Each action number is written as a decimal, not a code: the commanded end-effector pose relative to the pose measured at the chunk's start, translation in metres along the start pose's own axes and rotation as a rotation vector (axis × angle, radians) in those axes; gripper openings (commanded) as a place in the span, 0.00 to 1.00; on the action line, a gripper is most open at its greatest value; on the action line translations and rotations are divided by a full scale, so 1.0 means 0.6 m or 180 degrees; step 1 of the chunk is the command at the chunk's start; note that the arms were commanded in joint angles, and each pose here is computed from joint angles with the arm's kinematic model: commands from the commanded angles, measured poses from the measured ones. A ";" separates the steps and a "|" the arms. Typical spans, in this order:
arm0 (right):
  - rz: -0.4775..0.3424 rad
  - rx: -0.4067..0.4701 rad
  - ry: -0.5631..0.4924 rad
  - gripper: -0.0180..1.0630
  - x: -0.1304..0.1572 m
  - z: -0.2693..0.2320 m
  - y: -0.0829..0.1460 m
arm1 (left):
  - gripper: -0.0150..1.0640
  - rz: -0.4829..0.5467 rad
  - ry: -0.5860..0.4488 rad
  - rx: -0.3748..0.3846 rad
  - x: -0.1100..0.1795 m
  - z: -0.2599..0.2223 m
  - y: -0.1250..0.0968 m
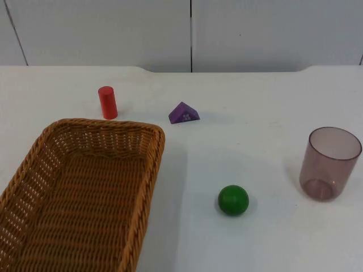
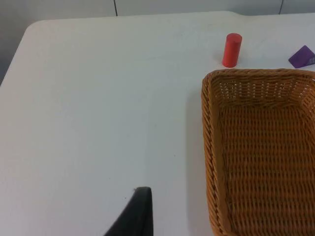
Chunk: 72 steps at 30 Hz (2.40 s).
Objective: Pick up the basket with the left hand and place the triangular block into the basket with the right hand.
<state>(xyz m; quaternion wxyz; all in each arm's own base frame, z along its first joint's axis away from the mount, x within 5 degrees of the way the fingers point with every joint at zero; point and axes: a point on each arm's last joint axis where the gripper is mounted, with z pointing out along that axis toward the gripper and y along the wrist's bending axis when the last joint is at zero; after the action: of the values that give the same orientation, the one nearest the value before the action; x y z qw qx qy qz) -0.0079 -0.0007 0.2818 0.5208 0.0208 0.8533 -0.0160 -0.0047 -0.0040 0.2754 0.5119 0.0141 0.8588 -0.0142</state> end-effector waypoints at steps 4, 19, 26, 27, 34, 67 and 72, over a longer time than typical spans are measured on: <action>-0.0158 -0.0058 -0.0055 0.99 -0.002 -0.001 0.004 | 0.99 -0.0002 -0.0008 -0.0005 0.001 0.001 0.000; -0.0188 -0.0104 0.0198 0.99 -0.126 0.048 0.005 | 0.99 -0.0153 0.0457 0.0121 -0.103 0.071 -0.002; -0.0177 -0.0109 0.0563 0.99 -0.153 0.131 0.006 | 0.99 -0.0193 0.0717 0.0106 -0.139 0.130 0.002; -0.0176 -0.0110 0.0645 0.99 -0.155 0.146 0.006 | 0.99 -0.0203 0.0788 0.0100 -0.147 0.148 0.003; -0.0169 -0.0123 0.1147 0.99 -0.150 0.219 0.006 | 0.99 -0.0256 0.1094 0.0099 -0.150 0.206 0.005; -0.0166 -0.0125 0.1269 0.99 -0.147 0.244 0.006 | 0.97 0.0075 0.2957 0.0603 -0.082 0.566 0.035; -0.0166 -0.0125 0.1269 0.99 -0.147 0.244 0.006 | 0.83 0.0025 0.2992 0.0629 -0.054 0.603 0.041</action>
<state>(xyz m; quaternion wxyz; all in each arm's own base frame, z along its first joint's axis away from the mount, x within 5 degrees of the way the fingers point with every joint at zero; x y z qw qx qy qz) 0.1617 -0.0051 0.2907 0.3314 -0.0076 0.9434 -0.0067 0.3265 0.0051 0.1319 0.0565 0.0710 0.9925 -0.0819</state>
